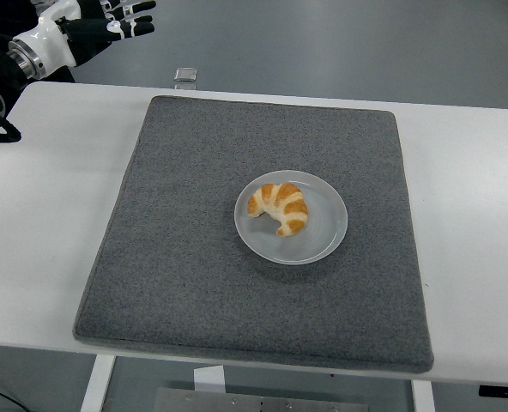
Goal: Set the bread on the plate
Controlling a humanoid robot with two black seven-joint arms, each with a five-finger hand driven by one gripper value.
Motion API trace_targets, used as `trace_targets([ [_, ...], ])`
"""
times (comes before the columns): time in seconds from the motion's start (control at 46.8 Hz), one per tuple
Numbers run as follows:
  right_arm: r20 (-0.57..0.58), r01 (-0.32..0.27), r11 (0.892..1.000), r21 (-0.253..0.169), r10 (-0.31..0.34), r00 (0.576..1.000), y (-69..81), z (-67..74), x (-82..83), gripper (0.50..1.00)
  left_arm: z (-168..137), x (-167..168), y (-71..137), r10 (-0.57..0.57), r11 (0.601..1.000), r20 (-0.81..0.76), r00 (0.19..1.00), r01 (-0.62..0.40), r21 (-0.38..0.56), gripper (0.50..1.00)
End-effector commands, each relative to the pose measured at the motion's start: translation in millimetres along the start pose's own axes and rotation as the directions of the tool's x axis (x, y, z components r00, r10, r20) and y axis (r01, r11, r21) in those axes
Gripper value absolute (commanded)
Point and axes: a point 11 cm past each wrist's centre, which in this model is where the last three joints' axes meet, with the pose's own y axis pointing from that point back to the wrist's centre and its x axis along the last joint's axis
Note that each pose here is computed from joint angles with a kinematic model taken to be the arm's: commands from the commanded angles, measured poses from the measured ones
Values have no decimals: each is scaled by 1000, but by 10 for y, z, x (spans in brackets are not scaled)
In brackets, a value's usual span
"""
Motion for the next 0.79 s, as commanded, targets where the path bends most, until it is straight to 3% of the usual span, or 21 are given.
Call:
trace_targets([
  [0.0, -2, 11, 1000, -2, -11, 1000, 2, 9, -34, 952, 7, 49, 19, -1, 1000, -49, 999, 0, -15, 999],
  [0.256, 2, 21, 1000, -4, -21, 1000, 3, 19, -59, 952, -141, 142, 59, 50, 998, -205, 978, -39, 57, 999],
  [0.491, 6, 39, 999, -2, -39, 999, 4, 17, -83, 952, -363, 255, 55, 125, 992, -415, 901, -120, 37, 999],
  [0.769, 10, 41, 999, 4, -41, 999, 4, 10, -89, 952, -560, 83, -52, 107, 994, -512, 852, -87, 62, 999],
])
